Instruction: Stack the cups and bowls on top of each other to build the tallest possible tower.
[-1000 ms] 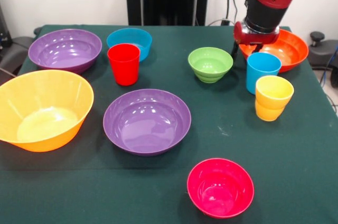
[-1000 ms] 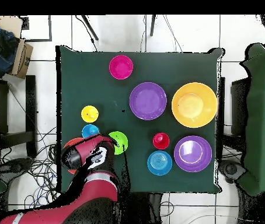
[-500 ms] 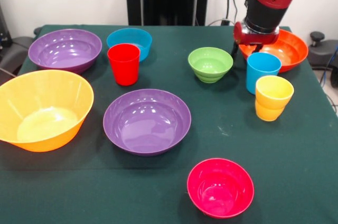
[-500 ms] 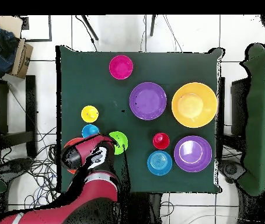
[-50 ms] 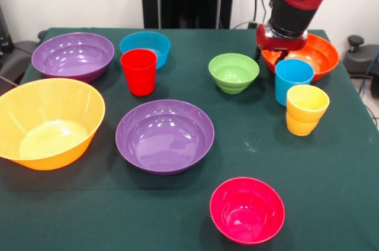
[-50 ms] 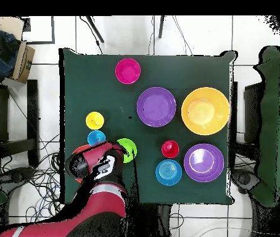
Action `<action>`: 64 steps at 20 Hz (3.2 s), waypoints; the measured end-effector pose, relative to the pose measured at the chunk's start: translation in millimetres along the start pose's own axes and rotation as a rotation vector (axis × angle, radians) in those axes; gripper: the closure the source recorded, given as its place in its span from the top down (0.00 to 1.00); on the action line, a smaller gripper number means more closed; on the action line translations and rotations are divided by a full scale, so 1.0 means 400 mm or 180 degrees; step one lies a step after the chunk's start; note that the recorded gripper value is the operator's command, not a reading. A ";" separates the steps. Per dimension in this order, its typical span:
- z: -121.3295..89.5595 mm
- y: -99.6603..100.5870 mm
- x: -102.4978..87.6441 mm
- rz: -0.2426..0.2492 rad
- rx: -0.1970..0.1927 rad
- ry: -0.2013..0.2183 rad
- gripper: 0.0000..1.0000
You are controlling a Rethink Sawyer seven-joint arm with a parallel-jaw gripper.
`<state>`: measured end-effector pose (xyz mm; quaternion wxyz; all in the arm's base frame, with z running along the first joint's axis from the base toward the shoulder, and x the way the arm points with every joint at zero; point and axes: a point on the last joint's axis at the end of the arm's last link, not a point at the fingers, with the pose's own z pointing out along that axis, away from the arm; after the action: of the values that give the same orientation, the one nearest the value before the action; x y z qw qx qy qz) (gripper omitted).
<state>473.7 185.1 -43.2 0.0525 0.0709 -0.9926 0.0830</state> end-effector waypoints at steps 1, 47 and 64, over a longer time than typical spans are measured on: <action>0.000 -0.005 -0.001 0.0005 0.0011 -0.0002 1.00; 0.008 -0.023 -0.013 0.0045 0.0023 -0.0008 1.00; 0.008 -0.025 -0.015 0.0055 0.0013 -0.0008 1.00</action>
<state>480.8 175.7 -45.7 0.0503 0.0624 -0.9931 0.0853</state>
